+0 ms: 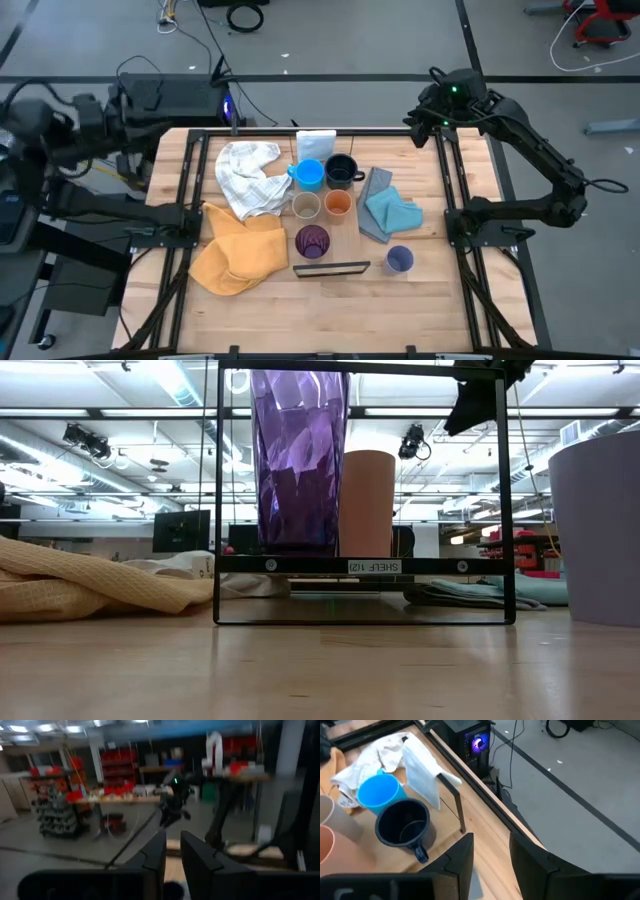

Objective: Stack small to large cups/mugs on shelf
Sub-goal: Remove the orange cup from the shelf

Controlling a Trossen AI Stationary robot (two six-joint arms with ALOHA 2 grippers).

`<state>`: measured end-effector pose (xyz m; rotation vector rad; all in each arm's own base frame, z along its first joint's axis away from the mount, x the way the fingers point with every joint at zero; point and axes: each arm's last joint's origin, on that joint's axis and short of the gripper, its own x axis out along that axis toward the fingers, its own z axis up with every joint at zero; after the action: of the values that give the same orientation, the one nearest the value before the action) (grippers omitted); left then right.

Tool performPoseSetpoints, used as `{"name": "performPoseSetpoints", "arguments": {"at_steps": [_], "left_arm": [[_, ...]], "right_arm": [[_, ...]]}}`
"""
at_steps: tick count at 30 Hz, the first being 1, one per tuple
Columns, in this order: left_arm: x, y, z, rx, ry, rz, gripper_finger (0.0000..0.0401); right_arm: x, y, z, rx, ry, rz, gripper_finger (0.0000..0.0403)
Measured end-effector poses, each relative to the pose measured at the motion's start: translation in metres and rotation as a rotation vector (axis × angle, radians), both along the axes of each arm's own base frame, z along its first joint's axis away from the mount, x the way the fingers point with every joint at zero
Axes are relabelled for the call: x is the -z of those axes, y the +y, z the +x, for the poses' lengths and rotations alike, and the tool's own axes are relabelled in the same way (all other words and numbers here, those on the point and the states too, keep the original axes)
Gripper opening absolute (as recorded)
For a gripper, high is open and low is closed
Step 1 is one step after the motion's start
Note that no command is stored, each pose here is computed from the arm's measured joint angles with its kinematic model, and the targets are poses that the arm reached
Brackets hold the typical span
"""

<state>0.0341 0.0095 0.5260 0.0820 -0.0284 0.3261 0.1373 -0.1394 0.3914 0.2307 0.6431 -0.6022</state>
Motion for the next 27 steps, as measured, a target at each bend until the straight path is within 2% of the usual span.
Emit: {"name": "performPoseSetpoints", "arguments": {"at_steps": [3, 6, 9, 16, 21, 24, 27], "left_arm": [[0.034, 0.000, -0.002, 0.002, -0.139, -0.024, 0.0056], [0.067, -0.001, 0.012, 0.045, -0.264, -0.013, 0.0056], [0.094, 0.000, 0.027, 0.060, -0.331, -0.011, 0.0060], [0.166, 0.002, 0.075, 0.067, -0.165, -0.174, 0.0068], [0.192, 0.002, 0.086, 0.077, -0.260, -0.211, 0.0073], [0.209, 0.003, 0.091, 0.061, -0.230, -0.237, 0.0073], [0.223, 0.003, 0.094, 0.053, -0.192, -0.255, 0.0072]], "right_arm": [[0.000, -0.002, 0.002, 0.017, -0.017, 0.012, 0.0132], [0.000, -0.005, 0.005, 0.032, -0.036, 0.020, 0.0132], [0.000, -0.007, 0.007, 0.047, -0.056, 0.028, 0.0132], [0.004, -0.012, 0.011, 0.059, -0.053, 0.053, 0.0132], [0.004, -0.012, 0.012, 0.052, -0.057, 0.056, 0.0132], [0.006, -0.010, 0.012, 0.023, -0.071, 0.120, 0.0132], [0.008, 0.000, 0.014, -0.076, -0.092, 0.221, 0.0132]]}}
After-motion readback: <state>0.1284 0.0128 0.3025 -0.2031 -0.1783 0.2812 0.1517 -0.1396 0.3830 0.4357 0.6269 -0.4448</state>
